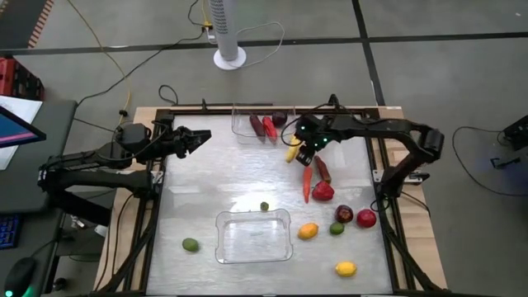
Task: Sort produce into baskets
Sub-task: Put the garlic into the top transparent bin
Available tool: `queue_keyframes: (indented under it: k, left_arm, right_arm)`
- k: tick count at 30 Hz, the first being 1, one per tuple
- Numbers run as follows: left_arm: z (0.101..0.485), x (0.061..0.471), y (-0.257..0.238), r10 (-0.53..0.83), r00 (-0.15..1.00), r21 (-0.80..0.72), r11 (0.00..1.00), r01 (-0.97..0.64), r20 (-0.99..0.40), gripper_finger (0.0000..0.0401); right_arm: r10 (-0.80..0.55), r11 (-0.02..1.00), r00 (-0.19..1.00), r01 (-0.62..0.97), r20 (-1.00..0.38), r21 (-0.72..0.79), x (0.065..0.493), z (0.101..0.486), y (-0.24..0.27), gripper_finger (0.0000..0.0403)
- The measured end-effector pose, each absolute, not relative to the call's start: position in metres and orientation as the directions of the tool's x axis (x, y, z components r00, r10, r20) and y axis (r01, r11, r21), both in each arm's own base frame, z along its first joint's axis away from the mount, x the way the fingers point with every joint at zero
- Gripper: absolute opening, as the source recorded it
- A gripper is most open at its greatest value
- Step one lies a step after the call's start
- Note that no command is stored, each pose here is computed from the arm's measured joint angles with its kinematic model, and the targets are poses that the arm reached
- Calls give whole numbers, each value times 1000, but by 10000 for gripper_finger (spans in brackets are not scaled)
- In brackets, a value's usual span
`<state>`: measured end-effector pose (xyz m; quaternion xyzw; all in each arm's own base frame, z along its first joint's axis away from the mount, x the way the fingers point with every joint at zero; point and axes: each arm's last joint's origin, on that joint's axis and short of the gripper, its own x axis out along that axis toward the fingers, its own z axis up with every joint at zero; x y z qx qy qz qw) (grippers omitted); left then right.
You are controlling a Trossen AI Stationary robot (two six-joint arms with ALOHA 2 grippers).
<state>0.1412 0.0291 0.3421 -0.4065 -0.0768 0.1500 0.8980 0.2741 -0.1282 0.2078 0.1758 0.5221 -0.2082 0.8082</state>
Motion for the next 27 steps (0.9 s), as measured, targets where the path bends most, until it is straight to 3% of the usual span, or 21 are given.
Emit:
queue_keyframes:
  k: [6, 15, 19, 27]
  left_arm:
    - [342, 141, 29, 341, 940, -753, 622, -213, 16, 251]
    - [342, 140, 32, 419, 908, -757, 598, -263, 16, 251]
    - [343, 140, 31, 406, 913, -764, 598, -244, 27, 251]
    - [343, 141, 30, 379, 925, -773, 595, -222, 26, 251]
  right_arm:
    - [-223, 874, 524, 482, -822, 71, 268, 250, -110, 185]
    - [-434, 761, 728, 612, -530, 217, 289, 279, -135, 185]
    - [-434, 742, 726, 623, -533, 245, 302, 276, -154, 200]
    - [-322, 717, 708, 616, -629, 326, 318, 271, -184, 281]
